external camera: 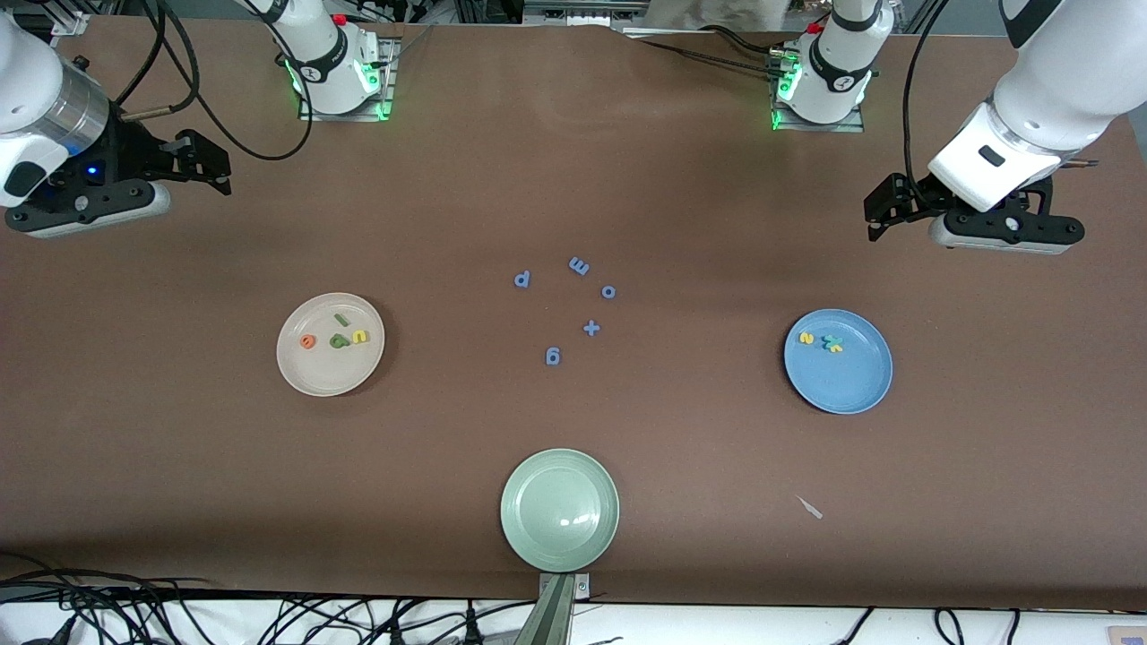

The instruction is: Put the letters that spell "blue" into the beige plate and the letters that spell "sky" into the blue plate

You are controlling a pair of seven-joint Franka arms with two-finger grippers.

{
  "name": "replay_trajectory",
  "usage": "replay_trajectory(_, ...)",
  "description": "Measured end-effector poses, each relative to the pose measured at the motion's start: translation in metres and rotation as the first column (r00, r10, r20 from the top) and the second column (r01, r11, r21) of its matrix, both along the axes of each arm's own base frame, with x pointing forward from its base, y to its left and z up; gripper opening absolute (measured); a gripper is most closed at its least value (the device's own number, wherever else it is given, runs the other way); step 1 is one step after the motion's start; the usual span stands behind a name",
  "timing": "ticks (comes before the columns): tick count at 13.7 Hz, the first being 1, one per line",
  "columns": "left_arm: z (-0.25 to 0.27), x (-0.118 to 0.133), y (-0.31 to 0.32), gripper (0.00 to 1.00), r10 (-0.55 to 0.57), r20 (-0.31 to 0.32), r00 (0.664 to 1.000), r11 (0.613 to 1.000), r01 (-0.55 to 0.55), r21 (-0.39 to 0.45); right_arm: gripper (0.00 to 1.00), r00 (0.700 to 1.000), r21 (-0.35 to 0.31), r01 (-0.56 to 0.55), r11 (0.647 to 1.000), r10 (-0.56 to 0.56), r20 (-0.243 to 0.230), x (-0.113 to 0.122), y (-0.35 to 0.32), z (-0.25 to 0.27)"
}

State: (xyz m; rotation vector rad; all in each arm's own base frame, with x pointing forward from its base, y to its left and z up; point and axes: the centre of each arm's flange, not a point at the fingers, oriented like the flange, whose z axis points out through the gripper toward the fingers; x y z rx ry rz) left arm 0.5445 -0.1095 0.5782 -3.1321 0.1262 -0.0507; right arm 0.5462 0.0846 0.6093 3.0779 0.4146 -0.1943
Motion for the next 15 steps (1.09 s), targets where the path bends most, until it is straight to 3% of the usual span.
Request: replay_trajectory(15,0.000,0.000,0.000,1.00,-0.001,0.000,1.000,1.000,0.001,0.000,1.00,0.999,-0.031,0.008,0.999,-0.007,0.032,0.001,-0.012,0.012)
